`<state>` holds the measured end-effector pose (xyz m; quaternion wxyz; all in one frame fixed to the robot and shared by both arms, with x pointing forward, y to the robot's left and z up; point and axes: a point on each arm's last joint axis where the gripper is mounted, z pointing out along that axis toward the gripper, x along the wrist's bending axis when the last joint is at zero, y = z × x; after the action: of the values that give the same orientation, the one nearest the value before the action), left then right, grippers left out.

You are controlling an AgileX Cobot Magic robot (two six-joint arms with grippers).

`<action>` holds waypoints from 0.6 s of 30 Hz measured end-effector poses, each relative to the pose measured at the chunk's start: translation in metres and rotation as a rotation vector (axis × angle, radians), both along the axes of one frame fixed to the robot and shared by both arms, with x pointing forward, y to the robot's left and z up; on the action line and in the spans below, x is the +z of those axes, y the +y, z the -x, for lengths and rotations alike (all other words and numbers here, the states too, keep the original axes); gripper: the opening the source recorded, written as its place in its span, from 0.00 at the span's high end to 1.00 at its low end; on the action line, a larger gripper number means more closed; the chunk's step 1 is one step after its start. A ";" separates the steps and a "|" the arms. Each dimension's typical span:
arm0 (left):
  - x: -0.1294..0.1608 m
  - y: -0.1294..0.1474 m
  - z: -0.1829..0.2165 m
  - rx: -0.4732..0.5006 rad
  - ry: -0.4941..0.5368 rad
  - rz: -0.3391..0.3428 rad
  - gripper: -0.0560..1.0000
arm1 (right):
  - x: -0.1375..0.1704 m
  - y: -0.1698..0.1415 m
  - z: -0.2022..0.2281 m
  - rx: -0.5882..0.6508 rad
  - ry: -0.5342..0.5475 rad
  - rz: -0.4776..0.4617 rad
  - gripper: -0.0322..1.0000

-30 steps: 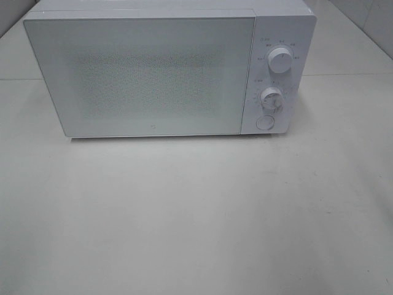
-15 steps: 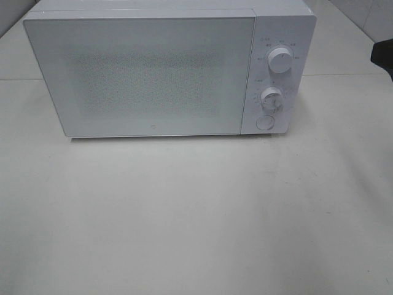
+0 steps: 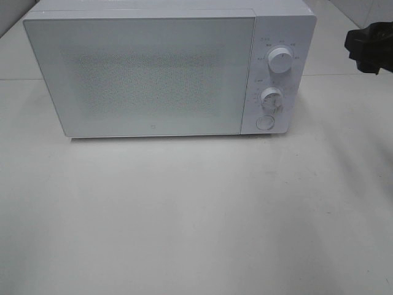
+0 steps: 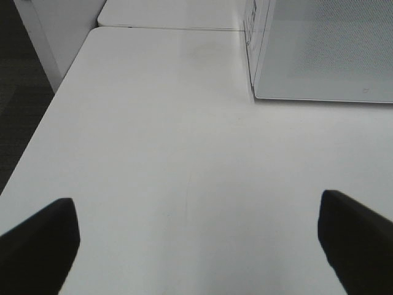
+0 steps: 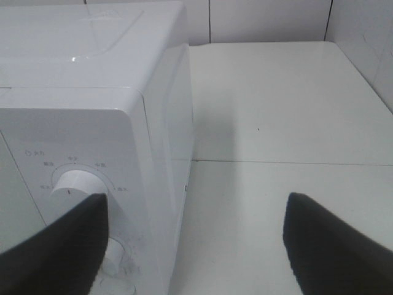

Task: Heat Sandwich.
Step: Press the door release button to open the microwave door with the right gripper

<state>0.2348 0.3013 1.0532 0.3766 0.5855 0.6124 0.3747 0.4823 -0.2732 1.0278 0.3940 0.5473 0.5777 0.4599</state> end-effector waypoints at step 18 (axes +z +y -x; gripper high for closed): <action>0.000 0.000 0.000 0.000 0.000 0.000 0.01 | -0.067 0.041 -0.002 0.013 -0.057 -0.008 0.23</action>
<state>0.2348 0.3013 1.0532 0.3766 0.5855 0.6124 0.3747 0.4840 -0.2318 0.9603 0.4051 0.5318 0.5680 0.4800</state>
